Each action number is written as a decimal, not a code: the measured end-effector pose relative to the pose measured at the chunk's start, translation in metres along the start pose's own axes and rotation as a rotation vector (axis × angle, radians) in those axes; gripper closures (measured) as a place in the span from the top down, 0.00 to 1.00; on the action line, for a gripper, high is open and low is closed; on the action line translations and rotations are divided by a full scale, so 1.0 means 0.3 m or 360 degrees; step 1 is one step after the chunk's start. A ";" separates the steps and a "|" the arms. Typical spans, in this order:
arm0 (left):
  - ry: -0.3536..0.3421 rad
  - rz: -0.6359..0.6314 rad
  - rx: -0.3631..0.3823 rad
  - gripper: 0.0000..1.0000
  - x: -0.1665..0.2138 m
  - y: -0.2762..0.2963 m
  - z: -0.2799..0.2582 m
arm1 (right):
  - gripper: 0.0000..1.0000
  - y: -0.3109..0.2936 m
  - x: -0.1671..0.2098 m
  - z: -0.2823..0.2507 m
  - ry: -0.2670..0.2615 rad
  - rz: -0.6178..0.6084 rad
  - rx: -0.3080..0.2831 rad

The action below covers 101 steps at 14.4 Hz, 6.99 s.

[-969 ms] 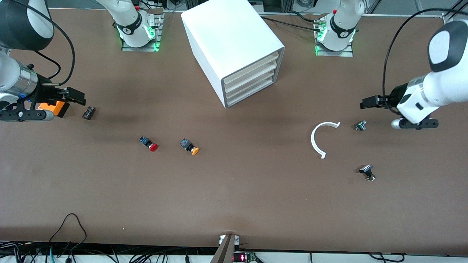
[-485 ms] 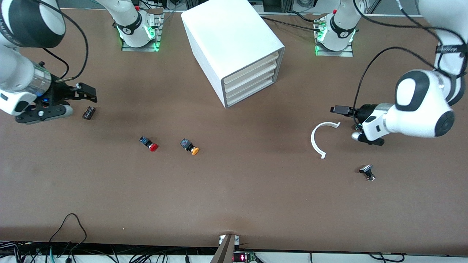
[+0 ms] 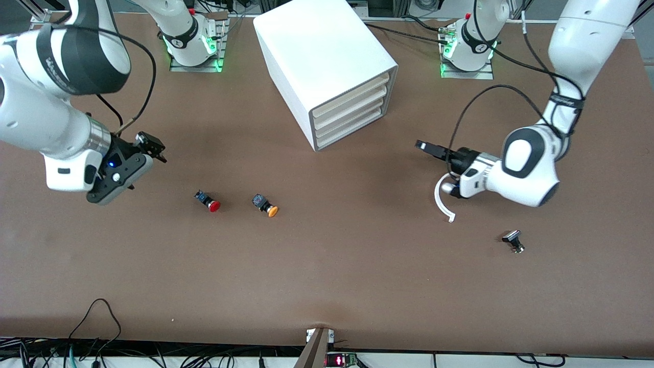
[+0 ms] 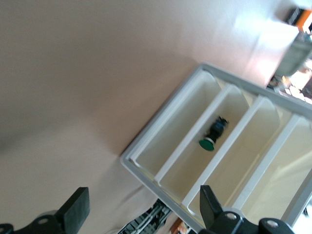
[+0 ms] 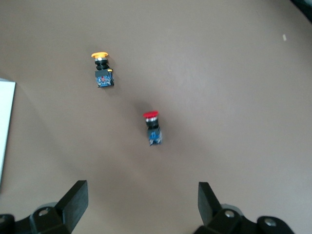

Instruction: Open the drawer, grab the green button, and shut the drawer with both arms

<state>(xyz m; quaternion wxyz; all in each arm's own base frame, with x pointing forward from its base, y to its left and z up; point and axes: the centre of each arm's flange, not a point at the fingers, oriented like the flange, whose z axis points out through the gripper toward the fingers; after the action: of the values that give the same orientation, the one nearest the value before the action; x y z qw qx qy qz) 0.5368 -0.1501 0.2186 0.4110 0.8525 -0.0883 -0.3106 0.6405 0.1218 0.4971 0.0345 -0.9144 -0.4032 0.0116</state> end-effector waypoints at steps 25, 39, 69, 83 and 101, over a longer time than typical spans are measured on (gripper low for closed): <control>-0.0198 0.0600 -0.0669 0.91 -0.077 -0.162 0.738 | 1.00 -0.780 0.512 0.260 0.0011 -0.1020 0.0053; -0.0093 0.0749 -0.0665 0.08 -0.036 -0.177 0.649 | 1.00 -0.753 0.521 0.261 0.0015 -0.1025 -0.0022; 0.0565 0.0544 0.0271 1.00 -0.042 -0.063 -0.525 | 1.00 -1.291 0.788 0.580 0.0144 -0.1369 -0.0055; 0.1020 0.0300 0.1105 1.00 -0.678 0.329 -1.047 | 1.00 -1.378 0.786 0.824 0.0023 -0.1420 -0.0006; 0.0967 -0.0539 0.1355 1.00 -0.751 0.475 -0.921 | 0.41 -1.372 0.807 0.896 0.0070 -0.1453 -0.0076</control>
<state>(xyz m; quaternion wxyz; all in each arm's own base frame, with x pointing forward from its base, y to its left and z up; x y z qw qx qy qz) 0.5398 0.0277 0.5588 -0.0189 0.9971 0.0548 -0.0489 0.4874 0.5917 0.2603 0.0236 -0.6435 -0.7643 -0.0335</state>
